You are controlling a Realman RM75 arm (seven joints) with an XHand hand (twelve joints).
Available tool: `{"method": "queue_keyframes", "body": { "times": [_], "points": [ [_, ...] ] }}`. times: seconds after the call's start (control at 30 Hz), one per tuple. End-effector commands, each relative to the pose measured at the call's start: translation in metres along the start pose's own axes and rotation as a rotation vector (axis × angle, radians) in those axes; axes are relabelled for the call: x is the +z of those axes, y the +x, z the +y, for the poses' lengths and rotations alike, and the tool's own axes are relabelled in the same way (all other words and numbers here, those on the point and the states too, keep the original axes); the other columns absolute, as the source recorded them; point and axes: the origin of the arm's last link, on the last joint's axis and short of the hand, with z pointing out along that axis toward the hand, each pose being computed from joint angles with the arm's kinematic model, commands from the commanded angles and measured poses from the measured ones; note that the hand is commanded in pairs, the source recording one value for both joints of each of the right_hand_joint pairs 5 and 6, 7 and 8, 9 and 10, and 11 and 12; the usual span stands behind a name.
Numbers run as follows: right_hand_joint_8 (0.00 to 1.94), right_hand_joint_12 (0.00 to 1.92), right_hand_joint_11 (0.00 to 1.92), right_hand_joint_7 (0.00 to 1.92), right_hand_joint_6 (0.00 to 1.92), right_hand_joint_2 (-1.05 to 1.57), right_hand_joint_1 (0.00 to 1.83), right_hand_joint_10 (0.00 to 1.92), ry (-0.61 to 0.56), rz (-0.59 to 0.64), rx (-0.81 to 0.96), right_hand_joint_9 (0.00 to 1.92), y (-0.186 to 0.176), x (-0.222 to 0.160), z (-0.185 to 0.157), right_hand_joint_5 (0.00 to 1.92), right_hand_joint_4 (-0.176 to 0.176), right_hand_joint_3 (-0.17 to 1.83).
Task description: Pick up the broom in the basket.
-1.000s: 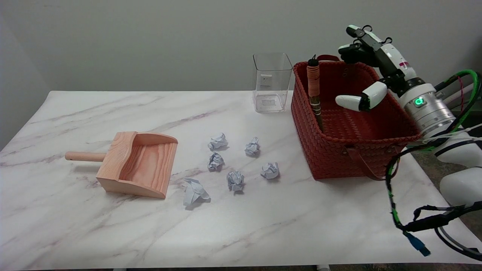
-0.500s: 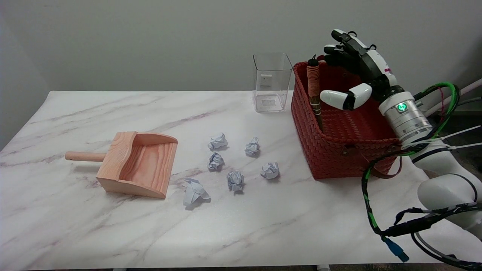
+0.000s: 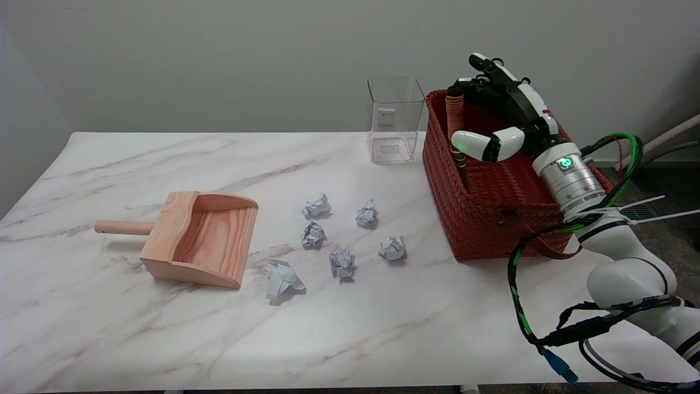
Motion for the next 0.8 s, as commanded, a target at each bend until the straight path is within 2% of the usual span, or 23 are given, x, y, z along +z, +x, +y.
{"method": "queue_keyframes", "body": {
  "times": [0.03, 0.8],
  "points": [
    [0.51, 0.38, 0.38, 0.51, 0.16, -0.14, 1.12, 0.46, -0.066, 0.01, 0.099, 0.46, -0.012, 0.0, 0.023, 0.16, 0.0, 1.12],
    [0.56, 0.38, 0.38, 0.56, 0.17, -0.12, 1.13, 0.47, -0.037, -0.023, 0.15, 0.47, -0.042, 0.037, 0.024, 0.17, 0.0, 1.1]
  ]
}}
